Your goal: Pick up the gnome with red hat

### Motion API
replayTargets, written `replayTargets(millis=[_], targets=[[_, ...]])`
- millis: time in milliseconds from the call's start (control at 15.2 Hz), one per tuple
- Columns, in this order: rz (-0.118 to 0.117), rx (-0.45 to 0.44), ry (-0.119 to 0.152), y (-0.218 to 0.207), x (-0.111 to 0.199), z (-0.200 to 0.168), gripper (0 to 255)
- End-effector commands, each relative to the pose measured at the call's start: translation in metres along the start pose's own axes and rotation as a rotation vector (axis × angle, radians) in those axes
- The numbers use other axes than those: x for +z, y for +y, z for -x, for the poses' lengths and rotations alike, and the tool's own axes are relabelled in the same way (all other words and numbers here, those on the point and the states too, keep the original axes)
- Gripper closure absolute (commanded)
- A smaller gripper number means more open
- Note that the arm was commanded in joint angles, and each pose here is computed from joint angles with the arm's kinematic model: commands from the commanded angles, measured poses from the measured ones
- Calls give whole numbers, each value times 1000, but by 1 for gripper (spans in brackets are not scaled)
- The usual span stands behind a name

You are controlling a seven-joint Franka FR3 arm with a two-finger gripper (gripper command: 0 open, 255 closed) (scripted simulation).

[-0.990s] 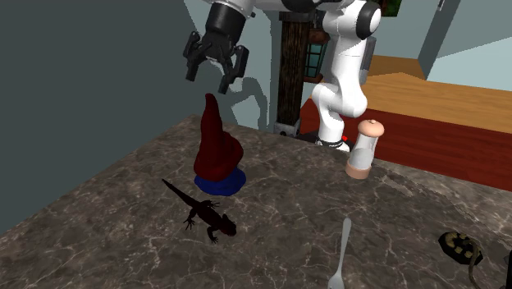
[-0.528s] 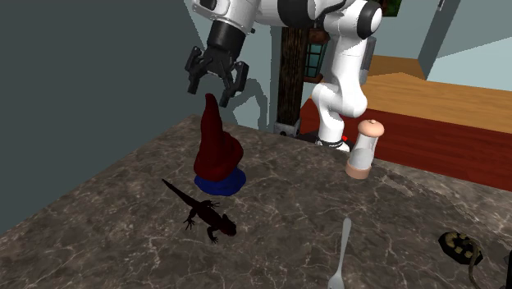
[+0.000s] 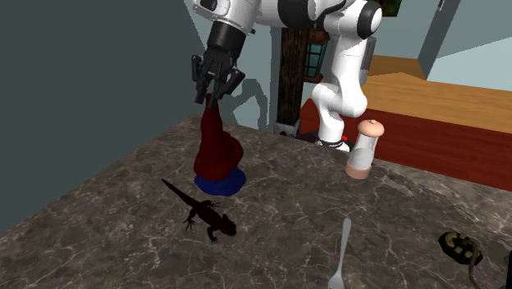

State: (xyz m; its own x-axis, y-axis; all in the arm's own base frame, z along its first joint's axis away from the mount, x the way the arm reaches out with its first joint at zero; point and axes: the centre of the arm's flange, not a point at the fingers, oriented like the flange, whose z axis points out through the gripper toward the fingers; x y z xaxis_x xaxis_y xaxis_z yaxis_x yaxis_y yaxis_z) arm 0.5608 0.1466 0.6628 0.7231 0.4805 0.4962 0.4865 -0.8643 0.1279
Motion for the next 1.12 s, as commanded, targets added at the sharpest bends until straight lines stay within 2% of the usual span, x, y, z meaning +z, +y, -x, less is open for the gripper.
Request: replayTargets(millis=[0, 1056], targets=[[0, 0, -2, 0, 1, 0, 255], [0, 0, -2, 11, -67, -40, 255]])
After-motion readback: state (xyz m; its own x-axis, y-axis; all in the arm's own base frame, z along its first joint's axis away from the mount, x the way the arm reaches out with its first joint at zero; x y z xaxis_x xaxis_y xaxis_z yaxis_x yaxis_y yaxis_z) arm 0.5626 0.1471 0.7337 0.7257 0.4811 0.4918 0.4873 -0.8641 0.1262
